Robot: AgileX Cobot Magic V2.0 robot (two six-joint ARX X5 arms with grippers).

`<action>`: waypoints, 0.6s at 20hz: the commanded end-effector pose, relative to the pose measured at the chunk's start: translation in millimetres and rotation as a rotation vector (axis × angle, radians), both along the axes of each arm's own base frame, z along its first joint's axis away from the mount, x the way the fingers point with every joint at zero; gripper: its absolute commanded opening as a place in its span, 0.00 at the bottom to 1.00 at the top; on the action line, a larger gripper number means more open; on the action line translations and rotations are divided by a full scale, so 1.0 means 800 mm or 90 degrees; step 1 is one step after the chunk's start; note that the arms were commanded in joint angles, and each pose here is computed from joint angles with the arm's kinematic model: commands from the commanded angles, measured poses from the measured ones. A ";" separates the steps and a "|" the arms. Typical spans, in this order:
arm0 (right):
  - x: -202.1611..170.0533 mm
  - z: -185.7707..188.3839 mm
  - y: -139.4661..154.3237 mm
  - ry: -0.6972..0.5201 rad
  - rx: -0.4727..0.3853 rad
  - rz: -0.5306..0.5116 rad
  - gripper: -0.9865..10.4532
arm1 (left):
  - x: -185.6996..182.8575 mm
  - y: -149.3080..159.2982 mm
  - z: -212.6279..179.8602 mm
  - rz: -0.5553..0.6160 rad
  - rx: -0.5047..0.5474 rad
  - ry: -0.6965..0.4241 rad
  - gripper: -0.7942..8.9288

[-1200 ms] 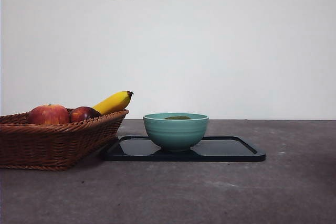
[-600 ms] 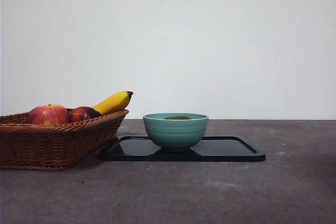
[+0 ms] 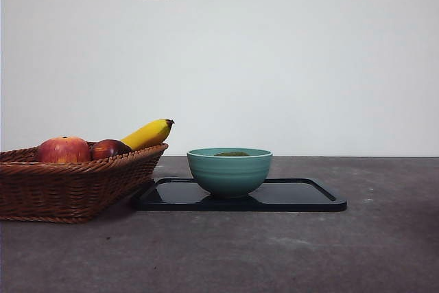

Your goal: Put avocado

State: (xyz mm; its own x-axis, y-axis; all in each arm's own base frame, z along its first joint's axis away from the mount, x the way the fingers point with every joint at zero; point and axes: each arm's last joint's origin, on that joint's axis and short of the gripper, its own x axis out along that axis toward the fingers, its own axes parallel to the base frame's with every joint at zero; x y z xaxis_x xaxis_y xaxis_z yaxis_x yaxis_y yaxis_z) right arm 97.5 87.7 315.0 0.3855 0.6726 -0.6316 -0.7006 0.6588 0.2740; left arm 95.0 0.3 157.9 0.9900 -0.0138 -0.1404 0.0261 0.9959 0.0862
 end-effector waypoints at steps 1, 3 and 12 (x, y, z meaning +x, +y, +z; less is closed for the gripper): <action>0.000 0.004 0.002 -0.004 0.008 0.004 0.09 | 0.001 0.001 -0.012 0.009 -0.003 0.027 0.09; 0.000 0.004 0.002 -0.004 0.008 0.004 0.09 | 0.001 0.001 -0.011 0.011 -0.019 0.026 0.09; 0.000 0.004 0.002 -0.004 0.008 0.004 0.09 | 0.001 0.001 -0.011 0.012 -0.024 0.026 0.09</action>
